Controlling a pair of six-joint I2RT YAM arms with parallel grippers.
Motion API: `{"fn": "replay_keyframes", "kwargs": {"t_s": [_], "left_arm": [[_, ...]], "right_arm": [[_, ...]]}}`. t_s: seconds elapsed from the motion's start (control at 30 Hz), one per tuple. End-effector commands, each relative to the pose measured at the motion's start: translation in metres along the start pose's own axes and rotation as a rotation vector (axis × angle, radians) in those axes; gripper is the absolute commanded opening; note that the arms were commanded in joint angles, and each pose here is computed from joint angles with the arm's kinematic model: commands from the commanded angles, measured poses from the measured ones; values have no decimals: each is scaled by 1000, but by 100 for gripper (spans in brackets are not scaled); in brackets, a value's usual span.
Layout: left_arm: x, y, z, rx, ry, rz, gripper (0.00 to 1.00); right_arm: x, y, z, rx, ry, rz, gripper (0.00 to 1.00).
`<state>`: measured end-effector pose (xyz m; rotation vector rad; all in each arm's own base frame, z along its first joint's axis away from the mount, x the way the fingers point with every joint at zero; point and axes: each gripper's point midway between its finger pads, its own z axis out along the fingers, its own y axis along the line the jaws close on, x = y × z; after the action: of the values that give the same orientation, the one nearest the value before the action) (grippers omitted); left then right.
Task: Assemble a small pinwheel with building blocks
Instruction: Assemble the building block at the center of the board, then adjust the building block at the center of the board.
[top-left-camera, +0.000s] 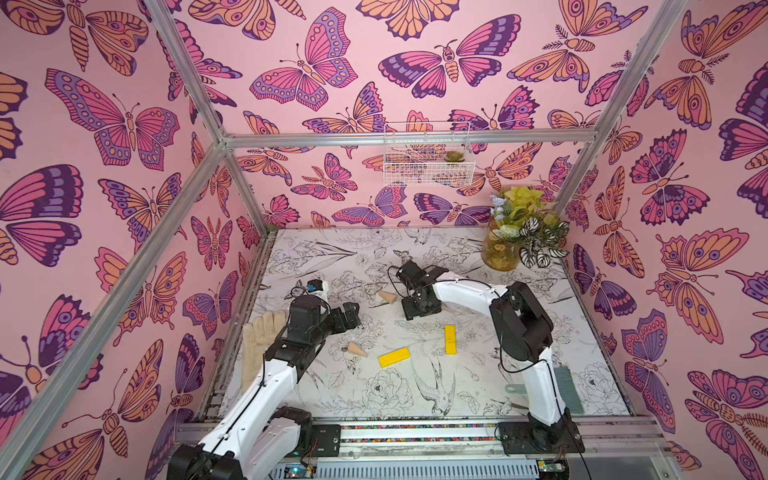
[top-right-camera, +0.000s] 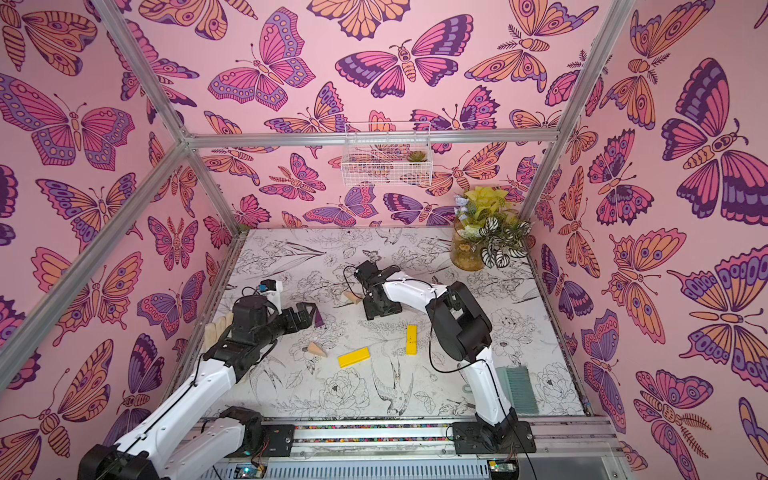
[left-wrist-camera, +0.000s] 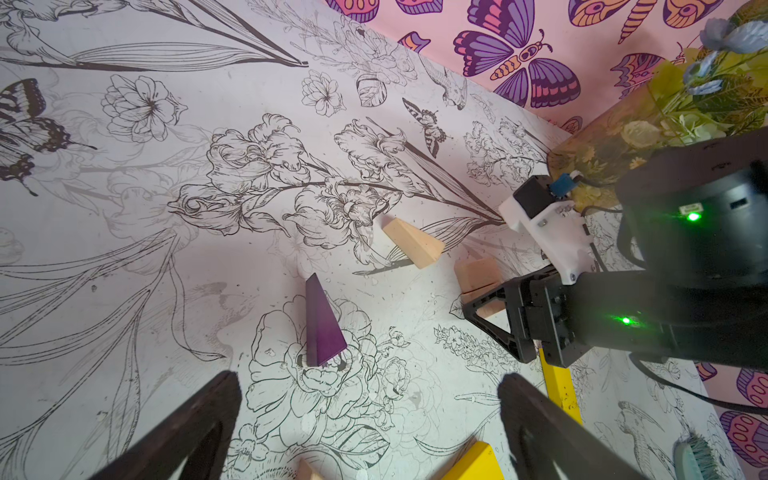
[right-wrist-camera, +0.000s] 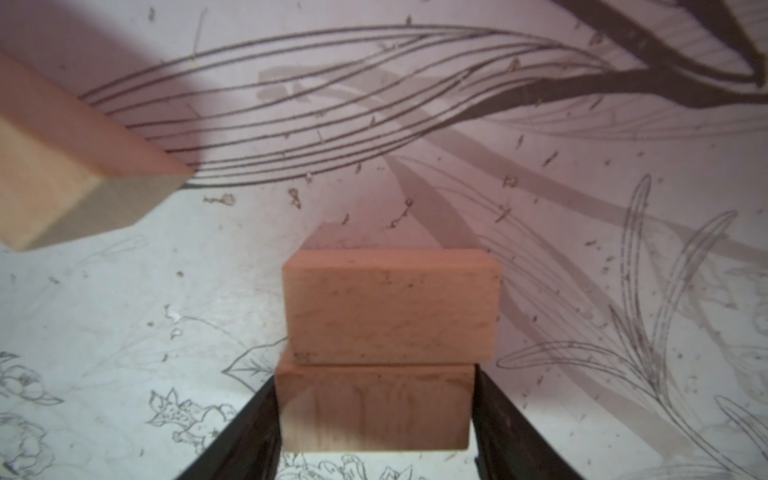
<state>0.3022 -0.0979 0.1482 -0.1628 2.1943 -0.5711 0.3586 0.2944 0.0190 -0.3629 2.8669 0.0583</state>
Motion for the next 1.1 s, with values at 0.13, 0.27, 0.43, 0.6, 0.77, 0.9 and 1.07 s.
{"fn": "replay_keyframes", "kwargs": {"t_s": [0.13, 0.27, 0.43, 0.6, 0.77, 0.9, 1.07], "left_arm": [[8, 4, -1, -9, 9, 2, 100], [7, 3, -1, -8, 6, 4, 100], [6, 3, -1, -7, 4, 6, 100], [6, 4, -1, -11, 5, 7, 100], [7, 4, 0, -10, 6, 10, 100], [6, 4, 0, -13, 6, 9, 100], [6, 4, 1, -17, 10, 11, 100]], "right_arm": [[4, -5, 8, 40, 34, -17, 77], [1, -2, 11, 31, 39, -20, 79], [-3, -4, 17, 33, 48, -23, 79], [-5, -8, 18, 42, 53, -20, 79], [-5, -9, 14, 38, 56, -26, 79], [-10, -9, 0, 31, 27, -37, 79], [-18, -4, -3, 22, 28, -64, 80]]}}
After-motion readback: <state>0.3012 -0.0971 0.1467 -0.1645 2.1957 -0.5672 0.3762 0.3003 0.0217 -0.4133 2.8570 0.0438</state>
